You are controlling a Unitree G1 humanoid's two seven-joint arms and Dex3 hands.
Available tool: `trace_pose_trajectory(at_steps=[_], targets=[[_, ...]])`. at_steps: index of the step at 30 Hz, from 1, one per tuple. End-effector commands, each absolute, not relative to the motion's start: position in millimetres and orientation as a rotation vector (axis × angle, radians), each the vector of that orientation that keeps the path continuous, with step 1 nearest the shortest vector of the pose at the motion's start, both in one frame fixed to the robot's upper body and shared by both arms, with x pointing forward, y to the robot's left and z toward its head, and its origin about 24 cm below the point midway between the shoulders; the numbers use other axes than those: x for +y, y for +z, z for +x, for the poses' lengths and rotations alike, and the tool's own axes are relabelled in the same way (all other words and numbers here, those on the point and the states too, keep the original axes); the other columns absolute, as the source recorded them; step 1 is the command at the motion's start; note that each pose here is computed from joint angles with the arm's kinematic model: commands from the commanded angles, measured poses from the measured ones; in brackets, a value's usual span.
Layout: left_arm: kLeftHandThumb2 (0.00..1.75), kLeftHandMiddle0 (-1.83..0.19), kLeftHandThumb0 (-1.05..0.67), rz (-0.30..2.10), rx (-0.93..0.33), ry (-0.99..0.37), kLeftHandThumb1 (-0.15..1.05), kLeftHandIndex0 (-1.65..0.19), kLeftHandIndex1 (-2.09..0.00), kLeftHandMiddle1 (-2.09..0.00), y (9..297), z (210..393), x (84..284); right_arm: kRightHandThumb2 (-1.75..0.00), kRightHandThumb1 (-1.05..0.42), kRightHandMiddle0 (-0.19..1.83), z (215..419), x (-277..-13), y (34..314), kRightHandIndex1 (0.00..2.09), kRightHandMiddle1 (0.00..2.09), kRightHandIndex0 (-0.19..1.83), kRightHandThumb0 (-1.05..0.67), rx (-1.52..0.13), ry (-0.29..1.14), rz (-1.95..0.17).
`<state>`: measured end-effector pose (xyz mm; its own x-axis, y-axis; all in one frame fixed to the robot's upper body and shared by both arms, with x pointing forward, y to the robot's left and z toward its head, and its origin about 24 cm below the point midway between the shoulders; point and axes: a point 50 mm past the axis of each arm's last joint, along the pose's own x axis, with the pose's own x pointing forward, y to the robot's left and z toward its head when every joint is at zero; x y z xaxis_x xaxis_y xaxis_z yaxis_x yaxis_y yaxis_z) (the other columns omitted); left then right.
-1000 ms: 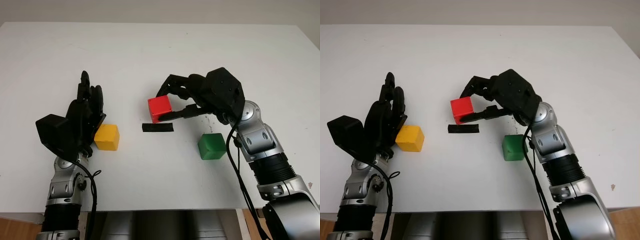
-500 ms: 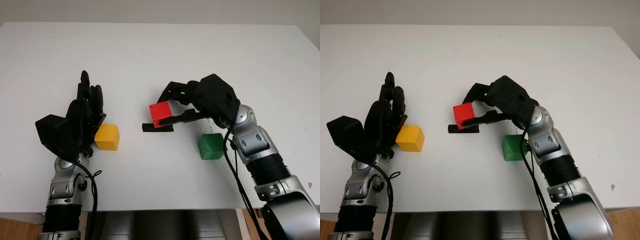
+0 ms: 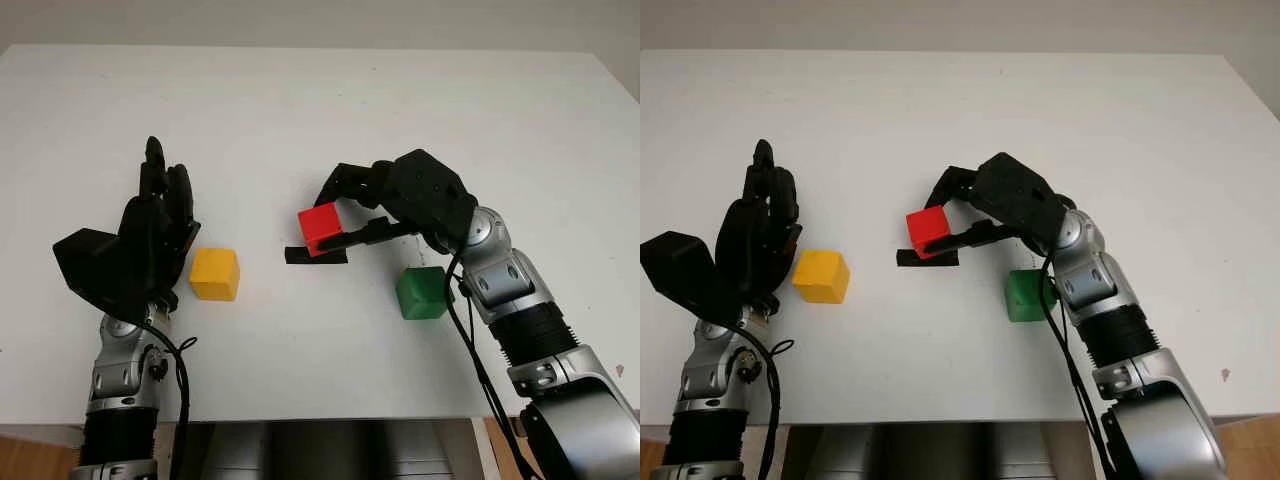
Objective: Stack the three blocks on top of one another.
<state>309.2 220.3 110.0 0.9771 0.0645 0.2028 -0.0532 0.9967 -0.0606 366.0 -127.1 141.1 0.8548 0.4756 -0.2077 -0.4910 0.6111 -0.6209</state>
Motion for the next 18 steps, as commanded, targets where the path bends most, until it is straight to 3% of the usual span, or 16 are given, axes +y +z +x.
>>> trace_pose_trajectory(at_steps=[1, 13, 16, 18], targets=[[0.62, 0.19, -0.78, -0.043, -0.237, 0.054, 1.05, 0.19, -0.02, 0.0, 119.1, 310.3, 221.3, -0.05, -0.9, 0.36, 364.9, -126.9, 136.2, 0.06, 1.62, 0.23, -0.49, 0.005, 0.569, -0.748], [0.61, 0.19, -0.75, -0.052, -0.235, 0.049, 1.05, 0.19, -0.03, 0.0, 117.6, 311.2, 219.3, -0.05, -0.89, 0.37, 364.7, -129.7, 139.0, 0.05, 1.55, 0.23, -0.5, -0.034, 0.61, -0.778], [0.61, 0.19, -0.75, -0.05, -0.233, 0.049, 1.05, 0.19, -0.03, 0.0, 117.6, 311.6, 219.4, -0.05, -0.89, 0.3, 364.3, -130.1, 140.4, 0.04, 1.48, 0.21, -0.54, -0.035, 0.632, -0.802], [0.61, 0.19, -0.75, -0.047, -0.233, 0.05, 1.05, 0.18, -0.04, 0.0, 117.7, 311.5, 219.5, -0.05, -0.88, 0.17, 364.1, -130.5, 141.6, 0.03, 1.29, 0.17, -0.58, -0.041, 0.646, -0.827]])
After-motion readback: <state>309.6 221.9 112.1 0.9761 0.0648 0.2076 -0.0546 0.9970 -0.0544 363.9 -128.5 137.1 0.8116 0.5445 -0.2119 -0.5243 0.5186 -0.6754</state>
